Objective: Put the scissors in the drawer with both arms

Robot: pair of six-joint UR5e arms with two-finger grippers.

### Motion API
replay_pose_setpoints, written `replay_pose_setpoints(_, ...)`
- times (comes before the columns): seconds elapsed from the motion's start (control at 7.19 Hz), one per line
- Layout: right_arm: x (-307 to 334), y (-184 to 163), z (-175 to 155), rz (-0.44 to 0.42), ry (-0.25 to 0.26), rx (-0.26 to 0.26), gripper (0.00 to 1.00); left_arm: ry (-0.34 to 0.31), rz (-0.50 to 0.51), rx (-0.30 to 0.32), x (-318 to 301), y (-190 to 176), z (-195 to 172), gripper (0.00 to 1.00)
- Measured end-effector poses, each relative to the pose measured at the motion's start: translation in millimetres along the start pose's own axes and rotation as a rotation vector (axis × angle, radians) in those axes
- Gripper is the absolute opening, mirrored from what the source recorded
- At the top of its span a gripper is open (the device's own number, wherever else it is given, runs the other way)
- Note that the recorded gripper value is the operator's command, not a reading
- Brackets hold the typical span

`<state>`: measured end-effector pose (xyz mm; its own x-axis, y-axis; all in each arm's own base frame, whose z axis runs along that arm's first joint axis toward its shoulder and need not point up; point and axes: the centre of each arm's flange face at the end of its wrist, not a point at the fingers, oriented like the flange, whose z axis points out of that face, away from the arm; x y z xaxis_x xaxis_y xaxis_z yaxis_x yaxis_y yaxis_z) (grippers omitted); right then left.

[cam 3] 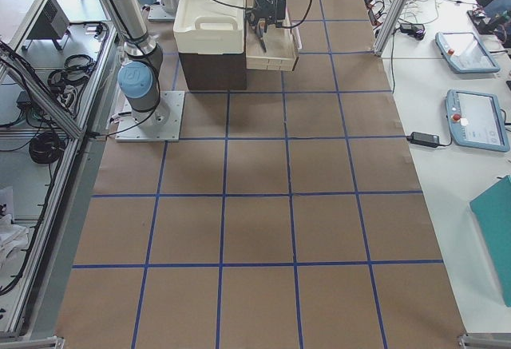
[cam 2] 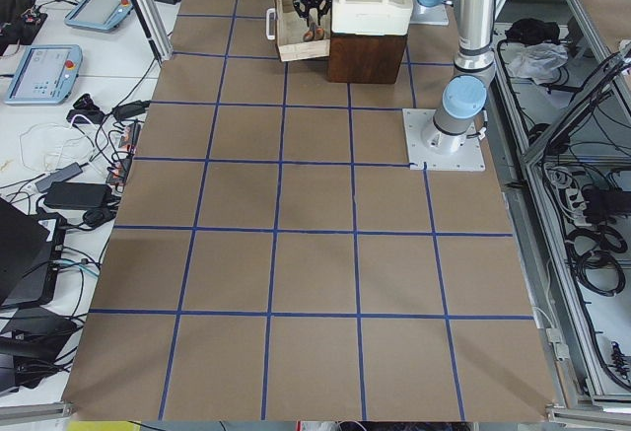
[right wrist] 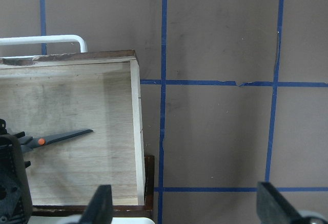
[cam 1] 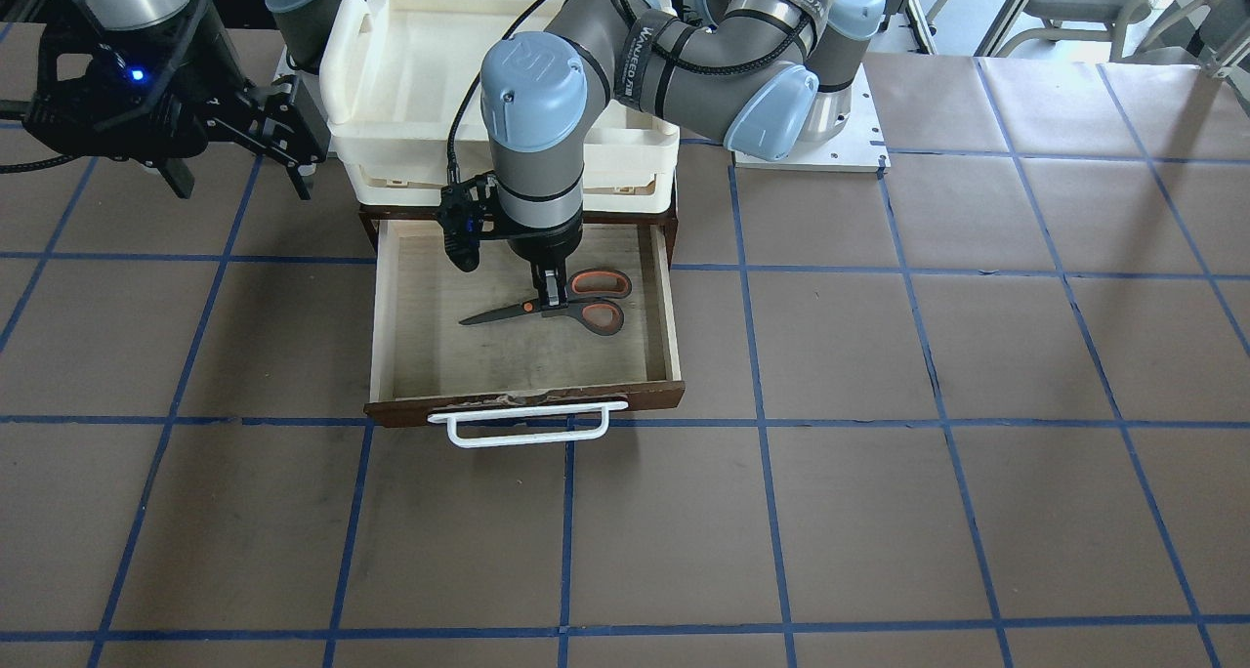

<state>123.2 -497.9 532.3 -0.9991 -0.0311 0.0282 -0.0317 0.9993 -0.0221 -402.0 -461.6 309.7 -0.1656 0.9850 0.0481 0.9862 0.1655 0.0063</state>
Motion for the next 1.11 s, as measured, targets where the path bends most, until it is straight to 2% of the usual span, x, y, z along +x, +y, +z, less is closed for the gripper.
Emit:
replay_pose_setpoints(0.14, 0, 0, 0, 0.000, -0.001, 0.000, 1.00, -0.006, -0.001, 0.003, 0, 0, -3, 0.92)
replay_pose_setpoints(0.42, 0, -1, 0, 0.000, -0.001, 0.000, 1.00, -0.036, -0.002, 0.023, 0, 1, -24, 0.93)
replay_pose_setpoints(0.7, 0, -1, 1, 0.000, -0.001, 0.002, 1.00, -0.111, -0.022, 0.038, -11, 10, -63, 0.93)
replay_pose_setpoints(0.97, 0, -1, 1, 0.001, -0.001, 0.002, 1.00, -0.151, -0.081, 0.055, -36, 36, -94, 0.93)
replay_pose_setpoints(1.11, 0, -1, 1, 0.001, -0.001, 0.002, 1.00, -0.161, -0.142, 0.062, -55, 65, -111, 0.92)
